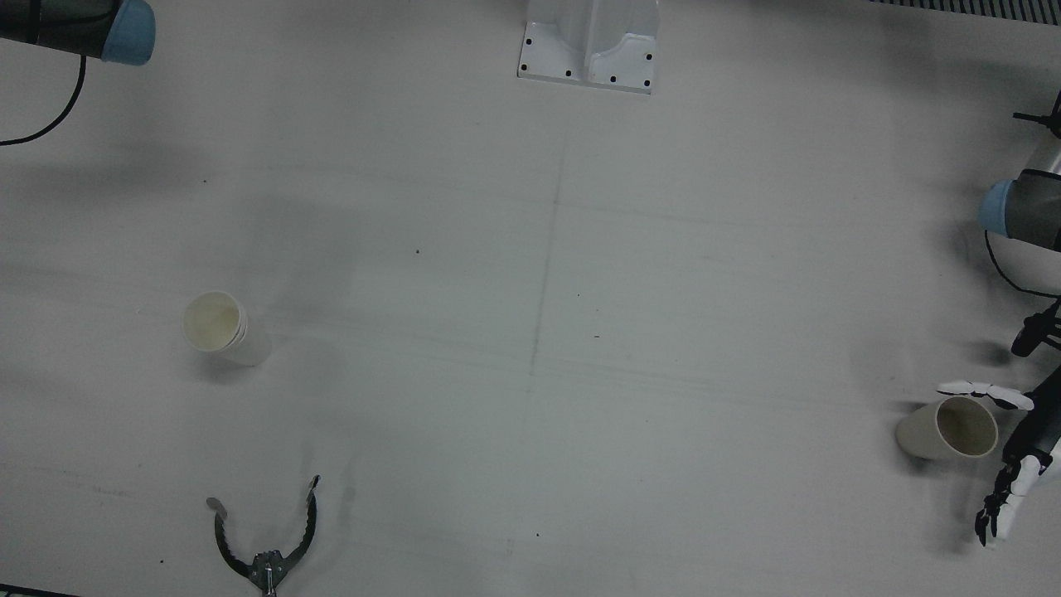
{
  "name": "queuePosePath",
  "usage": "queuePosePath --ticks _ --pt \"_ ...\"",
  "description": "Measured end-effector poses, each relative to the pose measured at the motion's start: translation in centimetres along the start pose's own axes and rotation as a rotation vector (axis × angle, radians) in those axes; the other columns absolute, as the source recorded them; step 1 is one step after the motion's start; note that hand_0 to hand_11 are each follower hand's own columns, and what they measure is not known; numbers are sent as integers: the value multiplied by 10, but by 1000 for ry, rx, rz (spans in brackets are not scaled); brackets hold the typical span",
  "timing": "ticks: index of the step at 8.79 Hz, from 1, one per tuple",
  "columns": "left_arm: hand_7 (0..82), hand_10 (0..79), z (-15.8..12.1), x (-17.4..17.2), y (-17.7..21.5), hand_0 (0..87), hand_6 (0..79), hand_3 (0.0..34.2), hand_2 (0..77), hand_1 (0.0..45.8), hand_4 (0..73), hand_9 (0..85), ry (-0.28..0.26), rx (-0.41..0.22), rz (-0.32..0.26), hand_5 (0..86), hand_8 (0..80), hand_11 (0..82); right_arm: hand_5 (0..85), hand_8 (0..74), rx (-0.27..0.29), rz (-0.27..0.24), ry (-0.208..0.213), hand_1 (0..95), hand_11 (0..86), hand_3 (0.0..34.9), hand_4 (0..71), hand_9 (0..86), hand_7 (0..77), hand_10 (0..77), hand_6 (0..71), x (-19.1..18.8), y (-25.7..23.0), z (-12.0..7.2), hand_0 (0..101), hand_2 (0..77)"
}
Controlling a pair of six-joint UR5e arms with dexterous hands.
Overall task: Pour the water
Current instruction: 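Close the left hand around the nearer paper cup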
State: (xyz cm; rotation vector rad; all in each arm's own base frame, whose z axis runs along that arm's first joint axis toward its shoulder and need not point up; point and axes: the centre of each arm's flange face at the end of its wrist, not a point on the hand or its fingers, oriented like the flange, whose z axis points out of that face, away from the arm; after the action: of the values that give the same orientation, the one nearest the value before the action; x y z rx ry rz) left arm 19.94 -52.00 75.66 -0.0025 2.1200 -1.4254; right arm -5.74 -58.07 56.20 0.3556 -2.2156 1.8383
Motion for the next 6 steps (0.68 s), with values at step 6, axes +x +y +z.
queuePosePath --ticks 6 --pt "11 5 10 -16 19 433 0 8 245 153 11 11 -35 -17 -25 136 0 16 158 5 0 0 1 153 5 28 27 5 60 5 5 1 0 0 466 180"
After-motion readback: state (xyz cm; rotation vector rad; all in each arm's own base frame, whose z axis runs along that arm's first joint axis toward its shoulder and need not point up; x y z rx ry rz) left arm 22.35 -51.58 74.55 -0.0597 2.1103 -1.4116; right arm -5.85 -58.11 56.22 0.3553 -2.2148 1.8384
